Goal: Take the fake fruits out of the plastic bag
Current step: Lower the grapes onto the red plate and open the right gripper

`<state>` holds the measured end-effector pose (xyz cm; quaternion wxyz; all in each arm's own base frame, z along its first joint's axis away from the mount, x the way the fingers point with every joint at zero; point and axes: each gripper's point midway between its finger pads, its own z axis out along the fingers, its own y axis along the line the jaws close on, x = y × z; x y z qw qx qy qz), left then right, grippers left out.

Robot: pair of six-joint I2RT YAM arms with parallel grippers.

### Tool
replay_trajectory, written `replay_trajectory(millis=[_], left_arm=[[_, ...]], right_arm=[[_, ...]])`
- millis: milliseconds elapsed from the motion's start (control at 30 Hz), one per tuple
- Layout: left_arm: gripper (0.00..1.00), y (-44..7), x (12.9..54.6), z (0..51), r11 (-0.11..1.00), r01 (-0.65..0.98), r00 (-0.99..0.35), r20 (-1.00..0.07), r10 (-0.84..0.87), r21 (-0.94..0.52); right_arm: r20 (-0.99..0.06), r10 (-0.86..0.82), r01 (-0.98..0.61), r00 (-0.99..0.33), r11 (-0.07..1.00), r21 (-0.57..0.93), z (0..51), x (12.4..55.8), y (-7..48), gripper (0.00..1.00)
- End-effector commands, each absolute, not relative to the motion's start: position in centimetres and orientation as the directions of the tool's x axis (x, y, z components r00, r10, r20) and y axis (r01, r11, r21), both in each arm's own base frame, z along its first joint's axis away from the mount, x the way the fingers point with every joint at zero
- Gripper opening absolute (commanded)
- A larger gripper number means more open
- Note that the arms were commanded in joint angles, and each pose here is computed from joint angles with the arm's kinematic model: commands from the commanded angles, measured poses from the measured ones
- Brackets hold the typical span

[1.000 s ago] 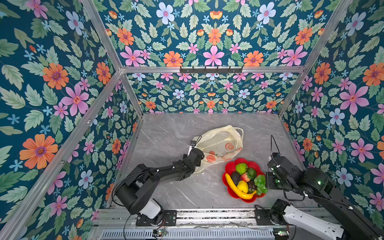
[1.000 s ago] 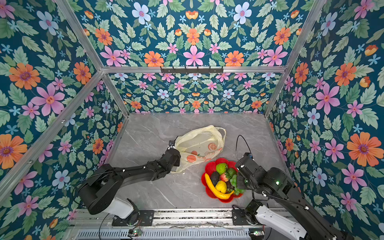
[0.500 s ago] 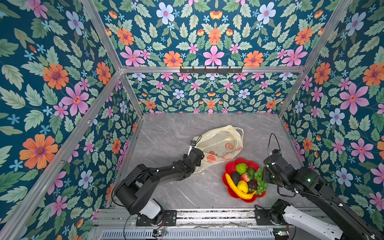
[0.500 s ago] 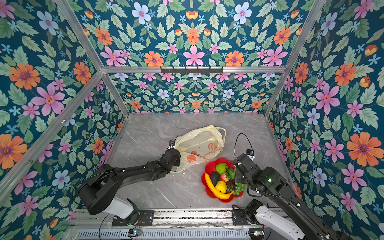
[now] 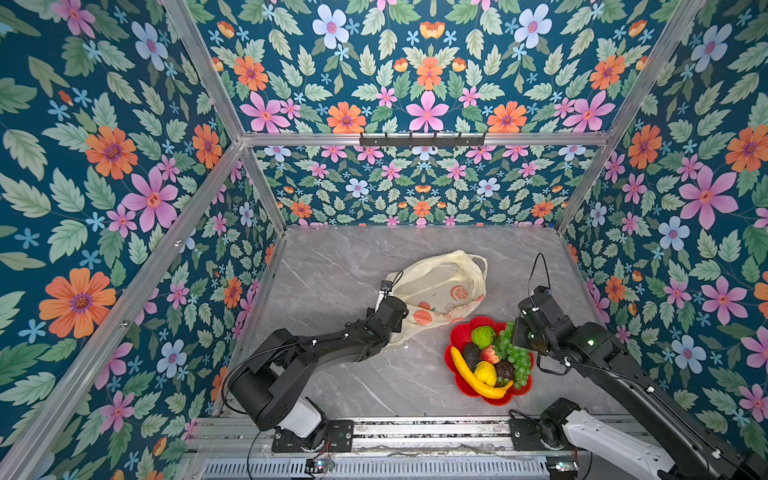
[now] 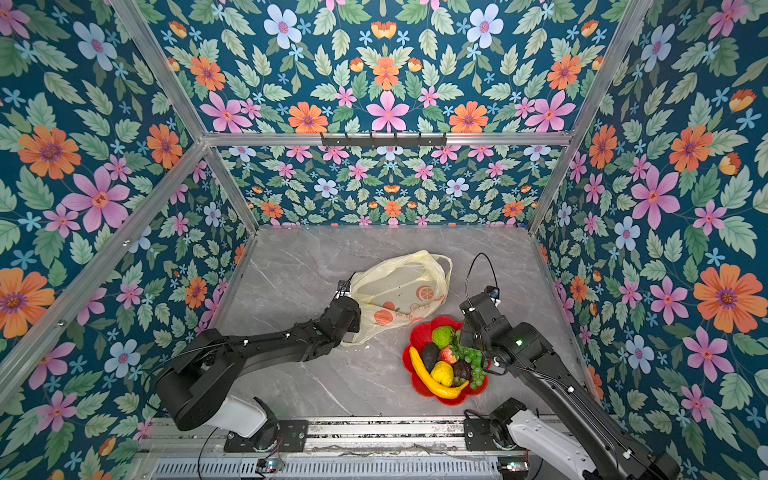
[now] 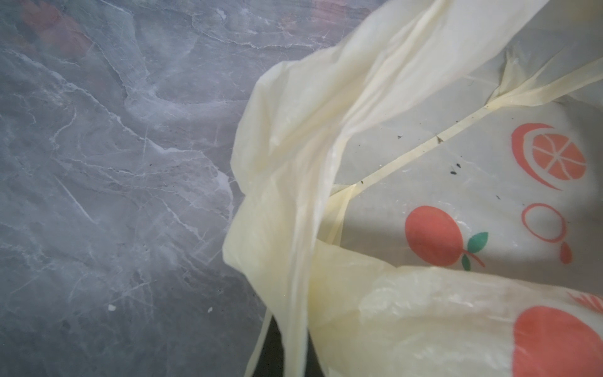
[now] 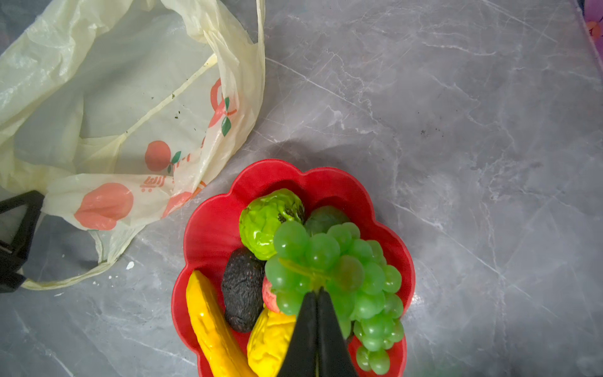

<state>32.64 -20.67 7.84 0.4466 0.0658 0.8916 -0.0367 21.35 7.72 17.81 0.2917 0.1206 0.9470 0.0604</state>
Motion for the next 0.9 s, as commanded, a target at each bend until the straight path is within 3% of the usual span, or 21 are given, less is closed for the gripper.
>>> replay_trajectory(millis=[0,867], left_arm=[[0.05,-20.7,32.8,8.2,0.988,0.153,-0.586,-0.805,0.092,0.001],[0.05,-20.8,32.8,8.1,0.988,0.156,-0.587,-0.803,0.097,0.005]], right_arm=[[-0.542,0.272,0.175,-0.795,0.959,0.224,17.6,22.6,8.2,0.0],[-0.404,0.231,0.131,-0.885,0.957,0.26,11.9,25.5,11.0,0.0]])
